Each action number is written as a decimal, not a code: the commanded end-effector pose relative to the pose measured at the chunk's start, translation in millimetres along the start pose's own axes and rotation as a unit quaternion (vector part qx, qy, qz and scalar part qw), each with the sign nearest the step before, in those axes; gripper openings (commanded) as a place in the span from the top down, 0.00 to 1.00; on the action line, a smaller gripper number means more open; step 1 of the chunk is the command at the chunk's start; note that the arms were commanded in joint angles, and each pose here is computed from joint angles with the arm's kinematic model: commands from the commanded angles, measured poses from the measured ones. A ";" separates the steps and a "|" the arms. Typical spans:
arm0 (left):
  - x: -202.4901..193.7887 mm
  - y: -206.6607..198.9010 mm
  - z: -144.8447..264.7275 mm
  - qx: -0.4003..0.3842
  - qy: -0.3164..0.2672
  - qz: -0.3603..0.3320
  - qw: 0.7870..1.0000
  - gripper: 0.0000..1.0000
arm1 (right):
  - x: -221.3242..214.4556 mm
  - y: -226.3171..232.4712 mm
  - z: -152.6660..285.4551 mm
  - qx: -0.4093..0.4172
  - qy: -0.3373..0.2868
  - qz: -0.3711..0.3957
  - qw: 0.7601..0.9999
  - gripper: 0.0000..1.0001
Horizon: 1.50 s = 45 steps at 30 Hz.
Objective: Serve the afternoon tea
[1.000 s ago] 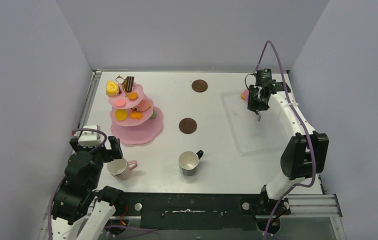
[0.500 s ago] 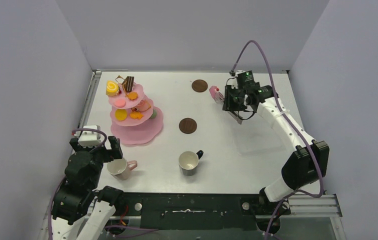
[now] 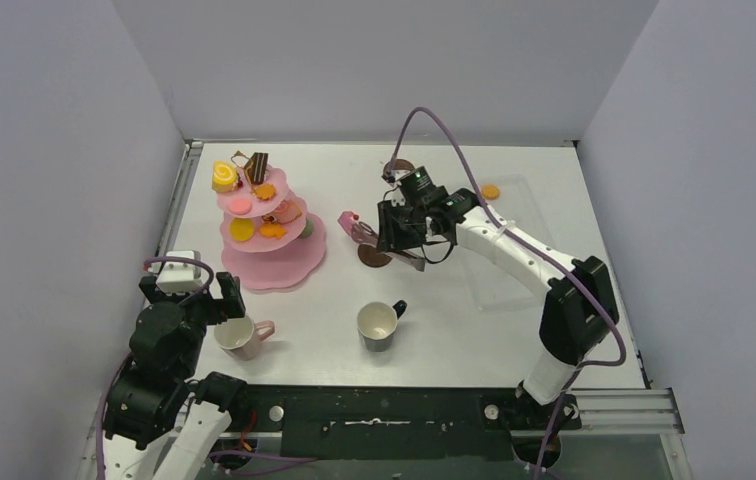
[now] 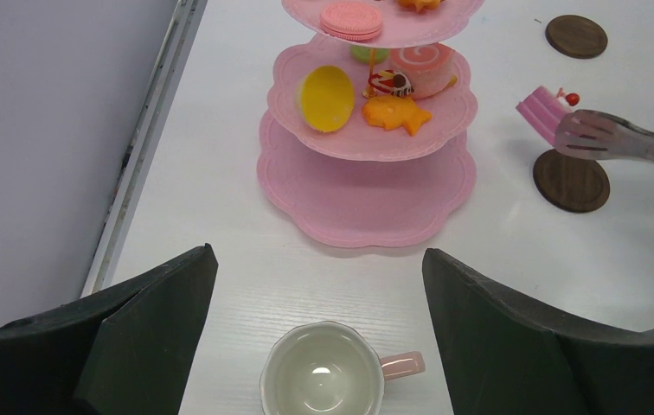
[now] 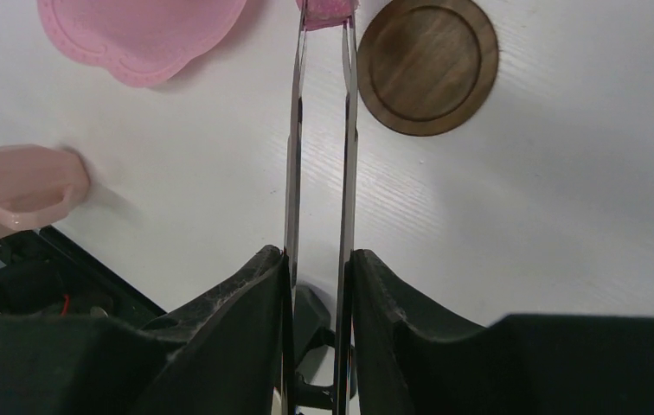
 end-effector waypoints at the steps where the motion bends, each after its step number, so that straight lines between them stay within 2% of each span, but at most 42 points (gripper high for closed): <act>1: 12.3 1.0 -0.4 0.002 -0.023 0.007 1.000 0.12 | 17.8 45.2 -6.6 0.068 -0.035 -0.001 0.997 0.68; 25: 12.9 0.0 -0.9 0.000 -0.024 0.009 1.000 0.12 | -17.2 139.3 -77.0 0.187 0.024 -0.004 0.982 0.67; 39: 13.2 0.0 -0.6 0.000 -0.024 0.009 1.000 0.12 | -23.6 166.6 -112.8 0.209 0.050 -0.010 0.977 0.64; 45: 12.4 0.3 -0.8 0.001 -0.022 0.009 1.000 0.12 | -22.2 166.9 -119.6 0.204 0.054 -0.011 0.977 0.59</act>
Point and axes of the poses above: each gripper's point midway between its finger pads, its own z axis back along the fingers, its own y axis along the line the jaws close on, x = y × z, the point moved 3 cm from there along z, back along the fingers, and after that the axes turned 9 degrees about -z, right-handed, at the moved point
